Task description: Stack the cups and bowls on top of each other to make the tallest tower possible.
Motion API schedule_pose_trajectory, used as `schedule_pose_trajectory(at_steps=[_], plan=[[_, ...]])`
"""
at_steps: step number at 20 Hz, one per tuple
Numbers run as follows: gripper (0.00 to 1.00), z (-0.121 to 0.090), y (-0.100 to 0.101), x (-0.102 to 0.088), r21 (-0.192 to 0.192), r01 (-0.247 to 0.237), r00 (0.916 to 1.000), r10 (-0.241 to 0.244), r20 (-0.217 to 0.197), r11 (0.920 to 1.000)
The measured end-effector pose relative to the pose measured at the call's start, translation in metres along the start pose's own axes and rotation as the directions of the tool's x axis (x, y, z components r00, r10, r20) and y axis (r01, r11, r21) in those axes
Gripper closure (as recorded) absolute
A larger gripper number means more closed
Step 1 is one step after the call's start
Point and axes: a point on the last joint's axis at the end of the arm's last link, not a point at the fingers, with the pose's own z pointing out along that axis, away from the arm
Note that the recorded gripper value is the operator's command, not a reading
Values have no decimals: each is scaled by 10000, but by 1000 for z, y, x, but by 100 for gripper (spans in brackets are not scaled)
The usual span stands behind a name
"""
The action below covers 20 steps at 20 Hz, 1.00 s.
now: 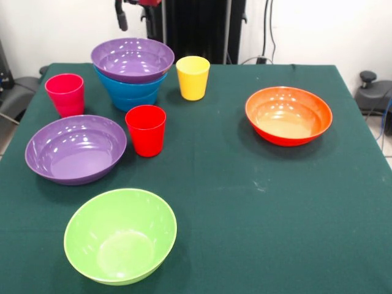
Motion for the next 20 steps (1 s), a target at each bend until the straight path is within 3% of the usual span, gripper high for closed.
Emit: schedule_pose_trajectory(at_steps=[11, 20], plan=[[0, -18, 53, -20, 1, 674, 9960, -672, 583, 9977], [0, -13, 103, -26, 26, 1431, 9871, -1430, 718, 9897]])
